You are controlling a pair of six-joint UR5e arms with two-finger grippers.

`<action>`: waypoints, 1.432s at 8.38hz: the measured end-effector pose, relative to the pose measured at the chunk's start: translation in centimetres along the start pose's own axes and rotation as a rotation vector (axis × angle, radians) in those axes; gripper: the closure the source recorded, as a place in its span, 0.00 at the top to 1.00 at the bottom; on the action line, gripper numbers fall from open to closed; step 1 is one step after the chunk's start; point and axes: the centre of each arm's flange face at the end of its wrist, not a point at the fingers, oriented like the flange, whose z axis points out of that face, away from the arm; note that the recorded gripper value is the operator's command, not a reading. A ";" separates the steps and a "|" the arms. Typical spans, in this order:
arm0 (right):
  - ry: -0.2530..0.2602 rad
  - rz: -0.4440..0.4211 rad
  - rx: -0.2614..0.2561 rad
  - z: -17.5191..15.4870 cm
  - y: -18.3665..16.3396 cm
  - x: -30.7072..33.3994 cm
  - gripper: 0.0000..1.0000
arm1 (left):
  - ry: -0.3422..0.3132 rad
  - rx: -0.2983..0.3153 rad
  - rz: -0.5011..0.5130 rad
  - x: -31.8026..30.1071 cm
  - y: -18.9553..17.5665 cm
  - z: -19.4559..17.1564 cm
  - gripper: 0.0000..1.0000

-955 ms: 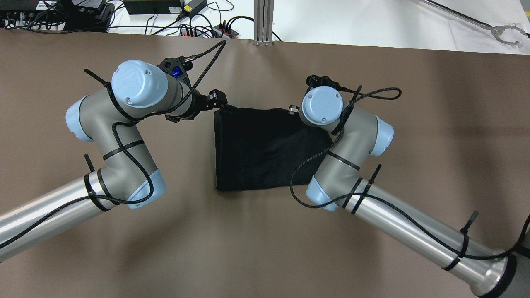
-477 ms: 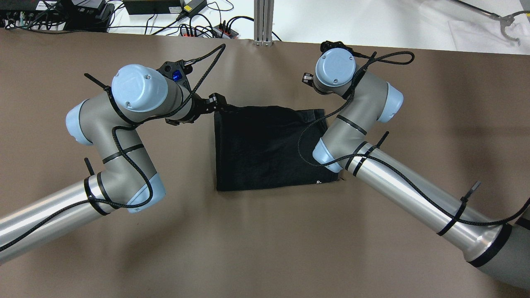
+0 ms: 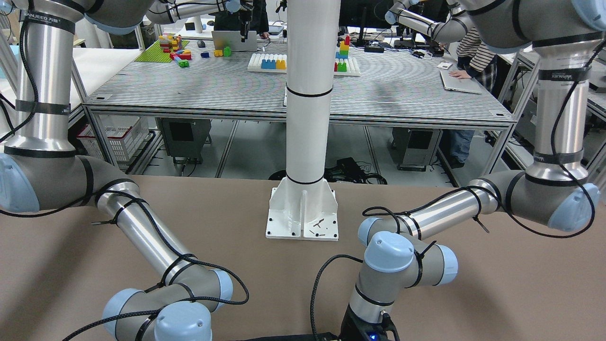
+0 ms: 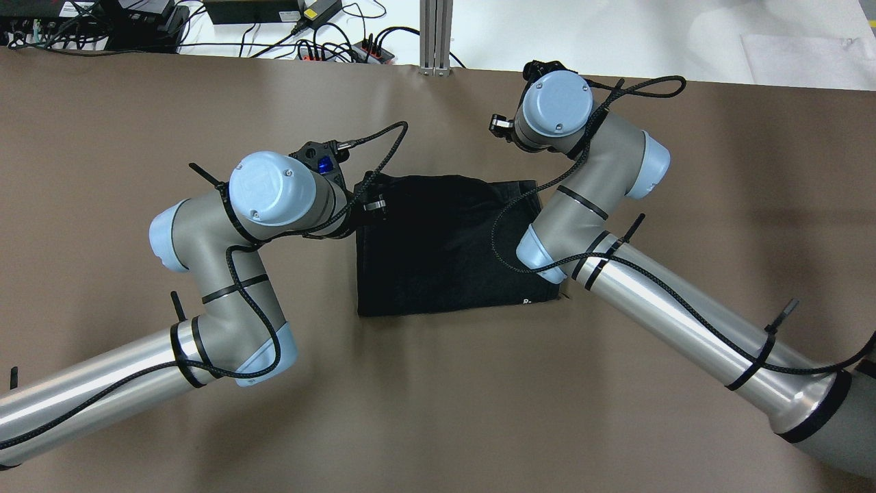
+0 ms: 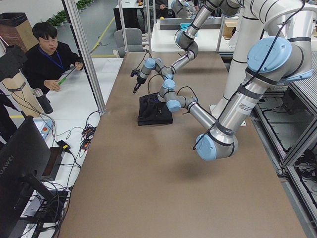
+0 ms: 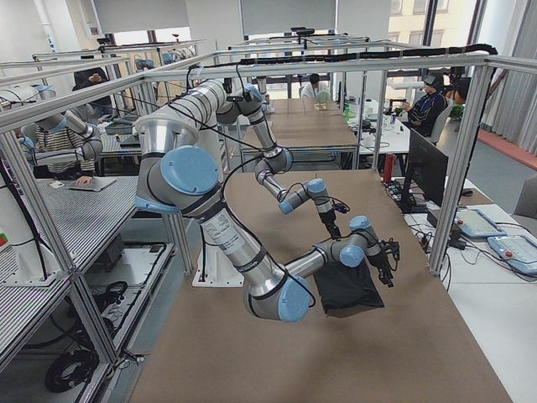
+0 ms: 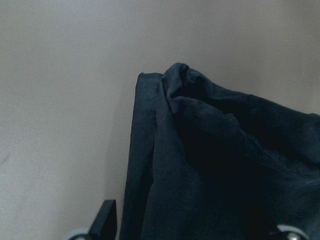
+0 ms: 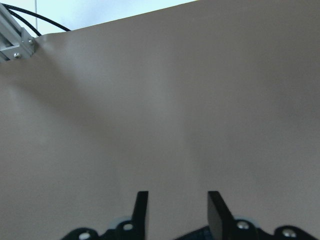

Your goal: Fold clothes

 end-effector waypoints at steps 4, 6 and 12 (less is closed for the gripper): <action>-0.028 -0.025 0.000 -1.3 0.8 1.5 0.94 | -0.024 0.013 -0.002 2.3 -0.6 5.7 0.00; -0.029 -0.030 -0.001 -1.3 1.0 1.8 0.94 | -0.047 0.056 -0.026 1.6 -4.8 7.6 0.00; -0.035 -0.051 -0.009 -1.3 2.0 2.0 0.94 | -0.055 0.129 -0.110 0.3 -18.8 7.0 0.35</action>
